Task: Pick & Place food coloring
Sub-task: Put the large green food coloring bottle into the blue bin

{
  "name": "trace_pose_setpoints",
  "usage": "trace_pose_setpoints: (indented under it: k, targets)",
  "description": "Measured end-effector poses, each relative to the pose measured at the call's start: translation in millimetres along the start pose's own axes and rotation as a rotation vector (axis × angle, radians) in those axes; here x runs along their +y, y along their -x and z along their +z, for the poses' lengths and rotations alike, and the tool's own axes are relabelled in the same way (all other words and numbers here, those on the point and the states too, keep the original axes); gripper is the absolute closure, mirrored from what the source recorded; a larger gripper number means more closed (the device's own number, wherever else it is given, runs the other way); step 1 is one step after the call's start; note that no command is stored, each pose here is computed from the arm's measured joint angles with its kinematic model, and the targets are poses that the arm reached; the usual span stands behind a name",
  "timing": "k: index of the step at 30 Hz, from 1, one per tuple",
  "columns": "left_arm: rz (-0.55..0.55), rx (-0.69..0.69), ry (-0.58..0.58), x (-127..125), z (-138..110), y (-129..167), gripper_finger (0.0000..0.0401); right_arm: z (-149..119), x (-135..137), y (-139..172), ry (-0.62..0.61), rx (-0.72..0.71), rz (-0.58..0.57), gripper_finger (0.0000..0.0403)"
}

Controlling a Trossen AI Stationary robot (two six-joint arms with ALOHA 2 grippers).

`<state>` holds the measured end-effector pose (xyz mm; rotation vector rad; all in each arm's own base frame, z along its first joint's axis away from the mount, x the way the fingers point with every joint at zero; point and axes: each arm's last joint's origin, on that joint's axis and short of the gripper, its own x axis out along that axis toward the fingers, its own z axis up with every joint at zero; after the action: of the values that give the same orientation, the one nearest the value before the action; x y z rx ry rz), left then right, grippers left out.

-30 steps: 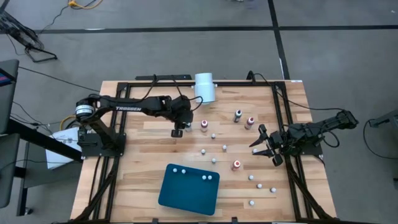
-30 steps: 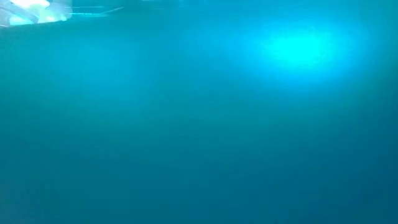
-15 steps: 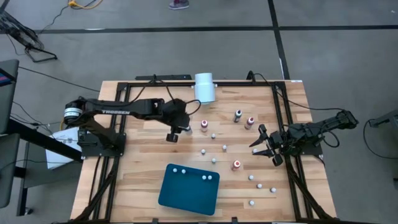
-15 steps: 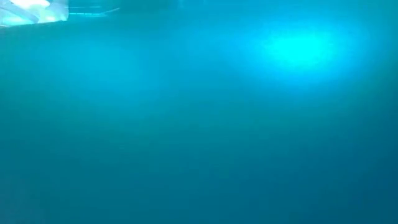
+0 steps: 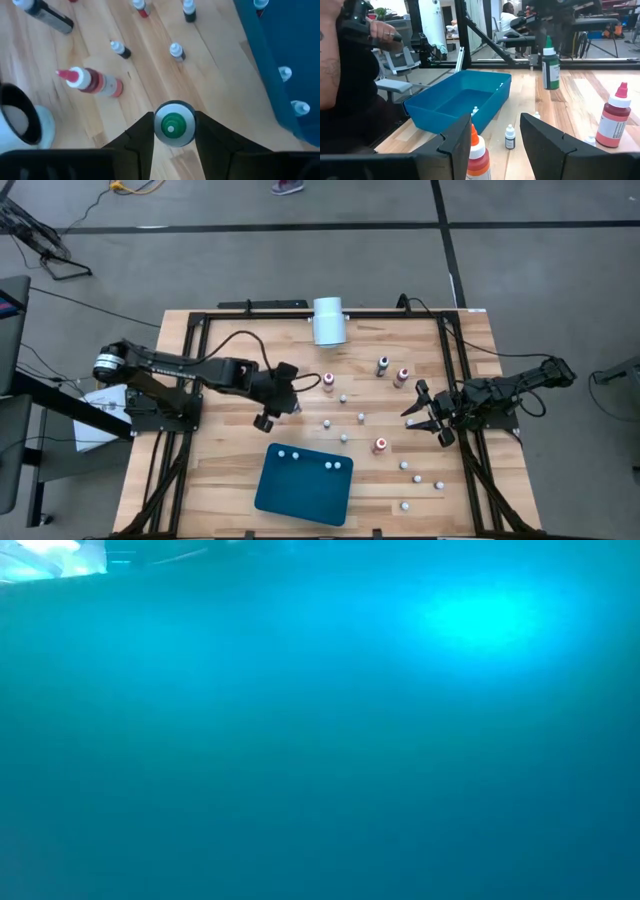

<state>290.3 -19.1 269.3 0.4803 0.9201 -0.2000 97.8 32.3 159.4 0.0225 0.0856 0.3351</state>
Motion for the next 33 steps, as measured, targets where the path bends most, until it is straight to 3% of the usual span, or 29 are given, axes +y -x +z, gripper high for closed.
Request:
trace_pose_setpoints:
  k: [8, 16, 33]
  targets:
    - [-0.034, 0.063, -0.014, -8.0, -4.8, -7.3, 0.0288, 0.0, 0.0, 0.0, 0.0, 0.0, 0.0, 0.0244]
    - [-0.1, 0.102, -0.021, -14.9, -14.3, -38.4, 0.0287, 0.2, 0.0, 0.0, 0.0, -0.003, 0.001, 0.0244]
    - [-0.111, 0.107, -0.014, -15.7, -13.7, -49.4, 0.0287, -0.6, 0.0, -0.4, 0.0, 0.007, 0.0, 0.0244]
